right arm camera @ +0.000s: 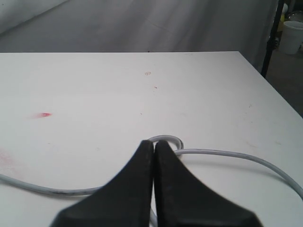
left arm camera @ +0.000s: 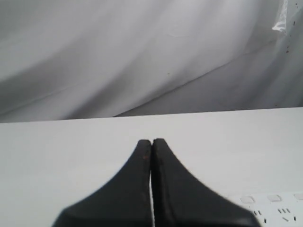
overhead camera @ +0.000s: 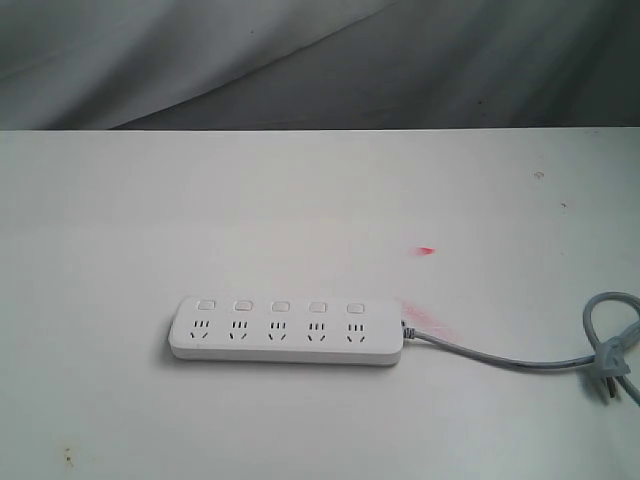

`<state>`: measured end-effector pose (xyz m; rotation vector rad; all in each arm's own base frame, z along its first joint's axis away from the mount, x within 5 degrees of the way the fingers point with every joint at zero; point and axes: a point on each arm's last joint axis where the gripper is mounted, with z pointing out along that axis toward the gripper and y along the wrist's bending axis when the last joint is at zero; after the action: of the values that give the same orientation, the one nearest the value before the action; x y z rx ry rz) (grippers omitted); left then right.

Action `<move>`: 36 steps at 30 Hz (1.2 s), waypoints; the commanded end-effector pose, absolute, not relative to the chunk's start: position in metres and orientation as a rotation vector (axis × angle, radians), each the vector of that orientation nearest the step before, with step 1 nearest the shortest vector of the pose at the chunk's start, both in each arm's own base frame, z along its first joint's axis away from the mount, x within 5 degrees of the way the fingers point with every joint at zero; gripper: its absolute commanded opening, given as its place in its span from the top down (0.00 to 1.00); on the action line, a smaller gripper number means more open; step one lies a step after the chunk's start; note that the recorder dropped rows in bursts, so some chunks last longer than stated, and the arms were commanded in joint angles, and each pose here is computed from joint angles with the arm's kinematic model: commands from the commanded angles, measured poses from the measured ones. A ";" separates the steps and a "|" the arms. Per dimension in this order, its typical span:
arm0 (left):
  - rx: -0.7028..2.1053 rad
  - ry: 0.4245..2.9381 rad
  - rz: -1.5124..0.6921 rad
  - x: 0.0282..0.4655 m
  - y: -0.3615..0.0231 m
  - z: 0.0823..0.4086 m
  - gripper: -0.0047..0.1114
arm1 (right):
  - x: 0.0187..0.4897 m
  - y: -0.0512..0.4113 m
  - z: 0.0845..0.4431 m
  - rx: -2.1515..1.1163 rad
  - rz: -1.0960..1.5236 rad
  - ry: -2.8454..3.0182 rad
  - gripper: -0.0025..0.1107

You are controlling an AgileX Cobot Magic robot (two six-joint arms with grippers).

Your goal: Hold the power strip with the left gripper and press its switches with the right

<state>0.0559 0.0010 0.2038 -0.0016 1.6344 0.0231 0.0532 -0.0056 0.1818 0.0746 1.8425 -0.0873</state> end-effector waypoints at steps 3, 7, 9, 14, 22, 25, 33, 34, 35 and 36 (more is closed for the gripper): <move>0.010 1.727 0.025 0.055 0.001 0.191 0.96 | 0.053 -0.006 0.182 0.067 -0.105 1.825 0.98; 0.009 1.753 0.025 0.055 0.001 0.189 0.96 | 0.053 -0.006 0.182 0.067 -0.105 1.825 0.98; 0.009 1.753 0.025 0.055 0.001 0.189 0.96 | 0.053 -0.006 0.182 0.067 -0.105 1.825 0.98; 0.009 1.753 0.025 0.055 0.001 0.189 0.96 | 0.053 -0.006 0.182 0.067 -0.105 1.825 0.98; 0.009 1.750 0.025 0.055 0.001 0.189 0.96 | 0.053 -0.006 0.182 0.067 -0.105 1.825 0.98; 0.013 1.750 0.027 0.055 0.001 0.189 0.96 | 0.053 -0.006 0.182 0.067 -0.105 1.825 0.98; 0.013 1.750 0.027 0.055 0.001 0.189 0.96 | 0.053 -0.006 0.182 0.067 -0.105 1.825 0.98; 0.013 1.750 0.027 0.055 0.001 0.189 0.96 | 0.053 -0.006 0.182 0.067 -0.105 1.825 0.98; 0.013 1.750 0.027 0.055 0.001 0.189 0.96 | 0.053 -0.006 0.182 0.067 -0.105 1.825 0.98; 0.013 1.750 0.027 0.055 0.001 0.189 0.96 | 0.053 -0.006 0.182 0.067 -0.105 1.825 0.98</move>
<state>0.0552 0.0011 0.1905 0.0045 1.7480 0.0300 0.0532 -0.0056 0.1818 0.0746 1.8425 -0.0873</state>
